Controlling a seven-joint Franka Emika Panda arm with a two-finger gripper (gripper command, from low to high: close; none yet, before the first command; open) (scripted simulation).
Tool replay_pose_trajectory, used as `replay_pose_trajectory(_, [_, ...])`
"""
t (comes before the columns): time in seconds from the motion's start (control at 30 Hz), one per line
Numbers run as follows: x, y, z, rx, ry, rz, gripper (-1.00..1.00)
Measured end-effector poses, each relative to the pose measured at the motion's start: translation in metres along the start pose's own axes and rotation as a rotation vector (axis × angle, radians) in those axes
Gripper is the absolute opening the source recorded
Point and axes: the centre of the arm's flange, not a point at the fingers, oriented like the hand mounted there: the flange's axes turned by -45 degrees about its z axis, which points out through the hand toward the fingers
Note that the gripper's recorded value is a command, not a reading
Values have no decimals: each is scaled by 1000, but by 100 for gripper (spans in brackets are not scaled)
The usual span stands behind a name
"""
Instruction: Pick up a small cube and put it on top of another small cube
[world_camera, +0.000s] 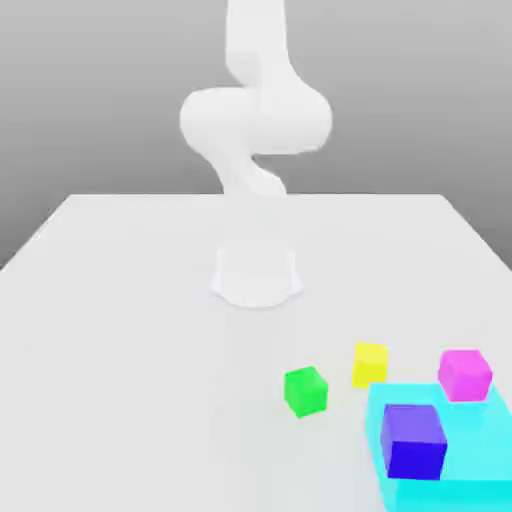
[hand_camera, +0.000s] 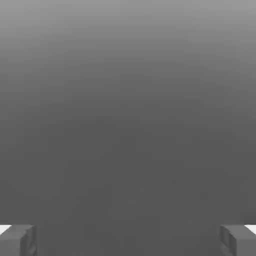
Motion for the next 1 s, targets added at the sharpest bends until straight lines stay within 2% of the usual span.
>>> replay_pose_trajectory(0.3, [-114,-37,199,63,-316,-143,0])
replay_pose_trajectory(0.43, [-197,-52,260,90,-465,-217,0])
replay_pose_trajectory(0.6, [-331,-64,313,124,-678,-327,0])
replay_pose_trajectory(0.67, [-357,-67,326,132,-708,-349,0])
replay_pose_trajectory(0.83, [-389,-65,355,133,-718,-348,0])
replay_pose_trajectory(0.87, [-395,-65,361,133,-718,-349,-100])
replay_pose_trajectory(1.0, [-395,-65,361,133,-718,-349,-100])
